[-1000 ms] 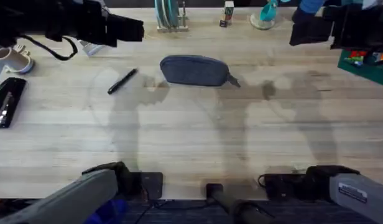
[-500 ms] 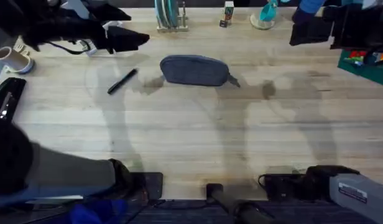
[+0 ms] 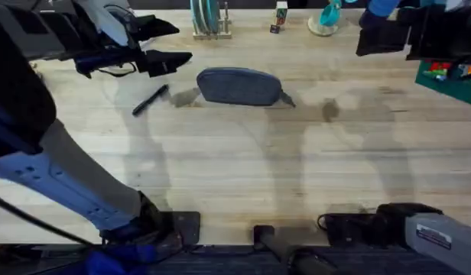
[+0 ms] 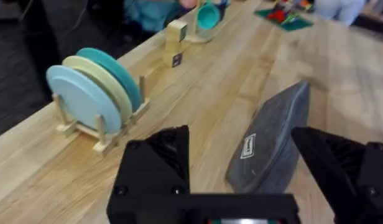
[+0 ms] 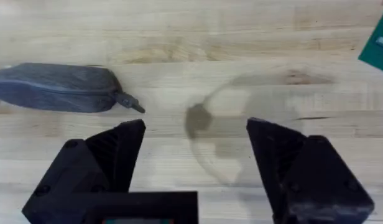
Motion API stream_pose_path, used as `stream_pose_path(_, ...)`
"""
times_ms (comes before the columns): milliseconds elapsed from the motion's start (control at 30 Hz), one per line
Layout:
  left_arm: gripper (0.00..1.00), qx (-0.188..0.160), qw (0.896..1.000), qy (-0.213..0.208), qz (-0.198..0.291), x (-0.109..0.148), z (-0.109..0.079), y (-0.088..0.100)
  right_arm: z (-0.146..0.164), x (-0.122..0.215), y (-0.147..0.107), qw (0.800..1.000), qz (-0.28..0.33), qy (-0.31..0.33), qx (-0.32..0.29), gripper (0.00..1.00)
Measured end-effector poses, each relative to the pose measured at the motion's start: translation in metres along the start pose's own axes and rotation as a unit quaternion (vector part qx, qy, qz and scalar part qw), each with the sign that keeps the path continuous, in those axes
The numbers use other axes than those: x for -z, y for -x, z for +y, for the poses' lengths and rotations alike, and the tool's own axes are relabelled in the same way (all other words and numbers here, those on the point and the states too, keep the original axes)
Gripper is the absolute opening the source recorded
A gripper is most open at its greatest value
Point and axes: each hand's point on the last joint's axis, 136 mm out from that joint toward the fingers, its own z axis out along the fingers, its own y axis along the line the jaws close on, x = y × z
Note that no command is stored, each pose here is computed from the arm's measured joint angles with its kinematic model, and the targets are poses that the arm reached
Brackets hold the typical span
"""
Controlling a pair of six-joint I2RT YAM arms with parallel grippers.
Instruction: Unzip the bag, pick up the pens from the table one at a time and place them inside, then zip the bag closed.
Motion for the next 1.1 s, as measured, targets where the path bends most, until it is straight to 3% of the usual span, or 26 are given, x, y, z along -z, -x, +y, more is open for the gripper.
stream_pose_path(200,0.989,0.033,0.999,-0.025,-0.033,-0.003,0.001,-0.014,0.000,0.000,0.000,1.000,0.000,0.000,0.000,0.997)
stream_pose_path(400,0.989,0.090,0.994,-0.037,-0.040,-0.008,0.000,-0.038,0.000,0.000,0.000,1.000,0.000,0.000,0.000,0.997)
stream_pose_path(700,0.989,0.091,0.992,-0.075,-0.030,-0.036,-0.016,-0.039,0.000,0.000,0.000,1.000,0.000,0.000,0.000,0.996)
stream_pose_path(800,0.989,0.107,0.990,-0.088,-0.025,-0.044,-0.024,-0.040,0.000,0.000,0.000,1.000,0.000,0.000,0.000,0.997)
stream_pose_path(933,0.989,0.130,0.987,-0.089,-0.016,-0.044,-0.030,-0.043,0.000,0.000,0.000,1.000,0.000,0.000,0.000,0.997)
stream_pose_path(1100,0.988,0.121,0.989,-0.088,-0.005,-0.042,-0.038,-0.049,0.000,0.000,0.005,1.000,-0.011,0.001,0.001,0.997)
